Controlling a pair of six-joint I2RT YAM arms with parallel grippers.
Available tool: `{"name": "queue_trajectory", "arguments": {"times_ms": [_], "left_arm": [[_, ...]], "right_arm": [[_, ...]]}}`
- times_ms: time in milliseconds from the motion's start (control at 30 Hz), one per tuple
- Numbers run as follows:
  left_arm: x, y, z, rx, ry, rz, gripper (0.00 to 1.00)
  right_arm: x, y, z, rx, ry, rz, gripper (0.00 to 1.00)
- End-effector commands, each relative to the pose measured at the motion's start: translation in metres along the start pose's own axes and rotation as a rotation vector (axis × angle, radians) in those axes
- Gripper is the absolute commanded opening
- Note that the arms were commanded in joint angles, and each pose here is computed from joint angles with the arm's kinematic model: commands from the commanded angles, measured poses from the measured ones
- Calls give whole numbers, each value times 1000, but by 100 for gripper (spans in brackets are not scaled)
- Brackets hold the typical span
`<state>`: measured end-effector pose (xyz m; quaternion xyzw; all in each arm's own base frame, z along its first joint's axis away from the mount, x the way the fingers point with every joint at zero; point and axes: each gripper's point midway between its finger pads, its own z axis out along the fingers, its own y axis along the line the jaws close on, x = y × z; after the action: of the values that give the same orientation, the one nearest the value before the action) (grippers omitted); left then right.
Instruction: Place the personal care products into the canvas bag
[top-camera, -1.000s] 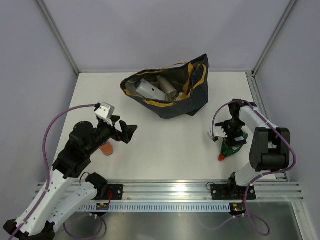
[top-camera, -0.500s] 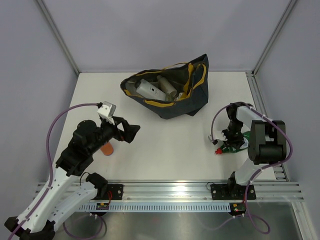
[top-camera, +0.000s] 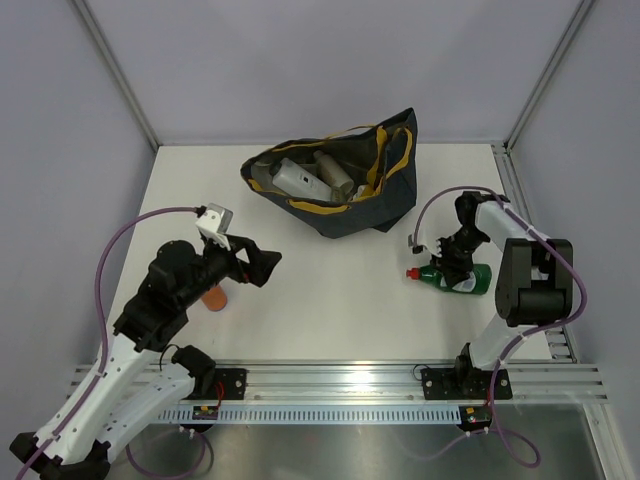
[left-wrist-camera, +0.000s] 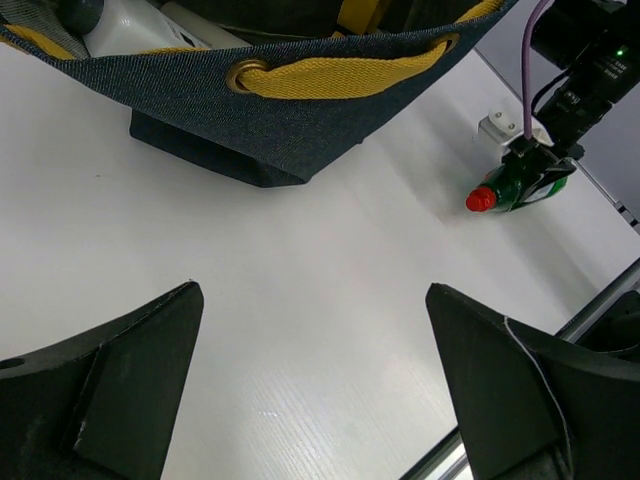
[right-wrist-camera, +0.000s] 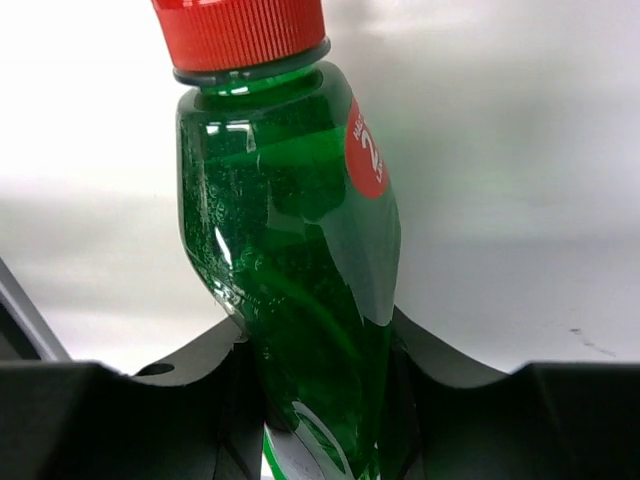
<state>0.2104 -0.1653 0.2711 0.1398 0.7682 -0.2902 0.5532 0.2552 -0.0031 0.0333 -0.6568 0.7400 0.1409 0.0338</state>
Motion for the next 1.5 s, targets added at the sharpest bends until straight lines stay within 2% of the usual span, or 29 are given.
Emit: {"name": "queue_trajectory", "arguments": {"times_ms": [0,267,367,433,467,533,567,600,667,767,833,867,967,1133,1167,1367,1467], "left_arm": [[-13,-2,-2,5,-56,-9,99],[-20,3,-9,-33,-91,-13,99],[-22,8,-10,-60,-105,-20,99],[-25,15,-12,-103,-122,-25,99],[-27,17,-13,-113,-131,-28,99],[-29,22,-13,-147,-143,-36,99],[-32,23,-14,-153,-150,-42,99],[-33,26,-15,-174,-154,-48,99],[-33,29,-17,-198,-152,-73,99],[-32,36,-22,-244,-157,-102,99],[-31,41,-24,-271,-164,-121,99],[-30,42,-26,-279,-165,-132,99],[-25,49,-30,-319,-170,-159,99],[-12,68,-43,-435,-159,-200,99],[-10,71,-45,-450,-163,-206,99],[0,98,-67,-633,-194,-306,99],[2,108,-78,-716,-201,-343,99]], "right_arm": [[-57,-11,-46,125,-246,15,0],[-135,17,-111,130,-626,30,0],[-167,34,-148,129,-768,18,0],[-194,42,-180,185,-835,-56,0],[-212,53,-188,157,-859,-44,0],[-243,55,-223,269,-916,-137,0],[-262,64,-229,247,-928,-110,0],[-280,62,-253,293,-963,-149,0],[-308,64,-287,290,-1031,-98,0],[-341,41,-328,367,-1129,-60,0],[-364,17,-331,410,-1137,-33,0],[-374,14,-347,443,-1168,-29,0],[-402,-16,-347,502,-1184,-6,0],[-419,-73,-306,621,-1061,5,0],[-420,-78,-299,644,-1026,-33,0],[-392,-109,-225,736,-693,-172,0],[-369,-128,-207,807,-546,-182,0]]}}
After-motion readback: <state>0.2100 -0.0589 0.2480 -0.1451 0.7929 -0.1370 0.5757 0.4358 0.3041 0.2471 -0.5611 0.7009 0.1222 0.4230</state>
